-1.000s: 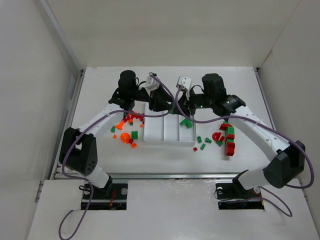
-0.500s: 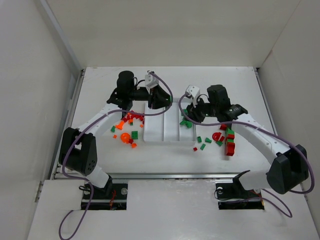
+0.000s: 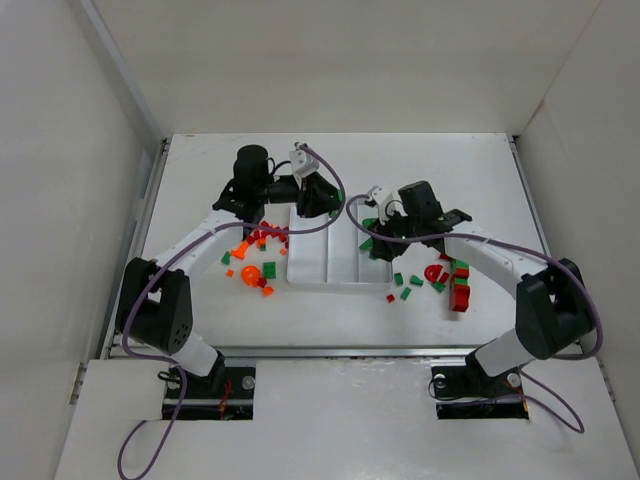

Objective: Sort the legos into containers by color

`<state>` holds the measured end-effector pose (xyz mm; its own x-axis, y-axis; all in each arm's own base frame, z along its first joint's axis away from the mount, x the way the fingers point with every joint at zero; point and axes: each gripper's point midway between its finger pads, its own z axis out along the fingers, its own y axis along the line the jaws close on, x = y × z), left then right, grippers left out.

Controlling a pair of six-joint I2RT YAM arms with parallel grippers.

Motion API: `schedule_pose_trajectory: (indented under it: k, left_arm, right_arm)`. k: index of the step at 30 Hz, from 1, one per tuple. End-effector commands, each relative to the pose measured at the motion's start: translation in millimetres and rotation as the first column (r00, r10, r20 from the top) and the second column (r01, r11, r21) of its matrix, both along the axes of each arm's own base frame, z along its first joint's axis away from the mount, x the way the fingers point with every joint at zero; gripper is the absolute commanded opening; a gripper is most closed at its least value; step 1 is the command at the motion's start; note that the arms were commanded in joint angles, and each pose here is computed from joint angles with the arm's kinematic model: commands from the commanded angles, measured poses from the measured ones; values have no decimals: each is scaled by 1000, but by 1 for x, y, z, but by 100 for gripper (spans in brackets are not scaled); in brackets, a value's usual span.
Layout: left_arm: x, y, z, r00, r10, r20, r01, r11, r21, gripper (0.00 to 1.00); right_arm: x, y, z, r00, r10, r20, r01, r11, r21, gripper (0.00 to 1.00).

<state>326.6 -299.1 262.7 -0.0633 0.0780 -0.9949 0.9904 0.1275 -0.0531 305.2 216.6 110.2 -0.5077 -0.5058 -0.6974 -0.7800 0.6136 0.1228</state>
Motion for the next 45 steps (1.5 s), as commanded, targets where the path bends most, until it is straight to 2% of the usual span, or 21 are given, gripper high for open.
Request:
schedule_pose_trajectory:
  k: [1, 6, 7, 8, 11, 15, 16, 18, 19, 20, 22, 25, 39, 45]
  left_arm:
    - [-5, 4, 20, 997, 13, 78, -11, 1000, -26, 0]
    - [-5, 5, 19, 997, 24, 77, -22, 999, -24, 0]
    - [-5, 5, 19, 997, 24, 77, -22, 999, -24, 0]
    - [-5, 5, 19, 996, 23, 86, -21, 1000, -23, 0]
    - [-5, 5, 19, 996, 23, 86, -21, 1000, -23, 0]
    - [2, 7, 22, 992, 66, 107, -64, 998, -21, 0]
    - [8, 10, 17, 989, 109, 99, -108, 994, -13, 0]
    - [17, 12, 16, 981, 152, 124, -152, 988, -6, 0]
    - [21, 12, 10, 973, 184, 139, -188, 982, 20, 0]
    - [23, 11, 7, 969, 194, 155, -201, 979, 34, 0]
    - [22, 8, 0, 964, 200, 176, -214, 974, 67, 0]
    - [25, 8, 2, 960, 206, 189, -222, 972, 70, 0]
    - [19, -5, 5, 958, 166, 232, -190, 978, 84, 0]
    - [16, -8, 5, 960, 158, 232, -181, 980, 84, 0]
  right_arm:
    - [13, 1, 13, 999, -38, 27, 37, 999, 11, 47]
    - [18, 0, 23, 997, -50, 54, 50, 999, 11, 60]
    - [20, 1, 27, 997, -51, 63, 50, 999, 15, 69]
    - [21, 2, 41, 994, -52, 94, 49, 998, 33, 87]
    - [19, 5, 61, 991, -47, 124, 38, 996, 77, 88]
    - [21, 16, 138, 966, -70, 248, 3, 966, 259, 88]
    - [20, 21, 154, 966, -98, 241, 18, 948, 316, 88]
    - [26, 24, 180, 955, -142, 262, 27, 917, 397, 82]
    - [27, 27, 194, 956, -174, 236, 52, 892, 448, 75]
    - [31, 30, 198, 959, -188, 213, 68, 880, 469, 75]
    - [41, 34, 209, 957, -228, 181, 111, 859, 499, 68]
    - [48, 39, 215, 958, -266, 110, 166, 823, 543, 63]
    - [62, 79, 198, 979, -200, 34, 152, 831, 535, 62]
    - [62, 95, 185, 986, -164, 8, 136, 843, 521, 58]
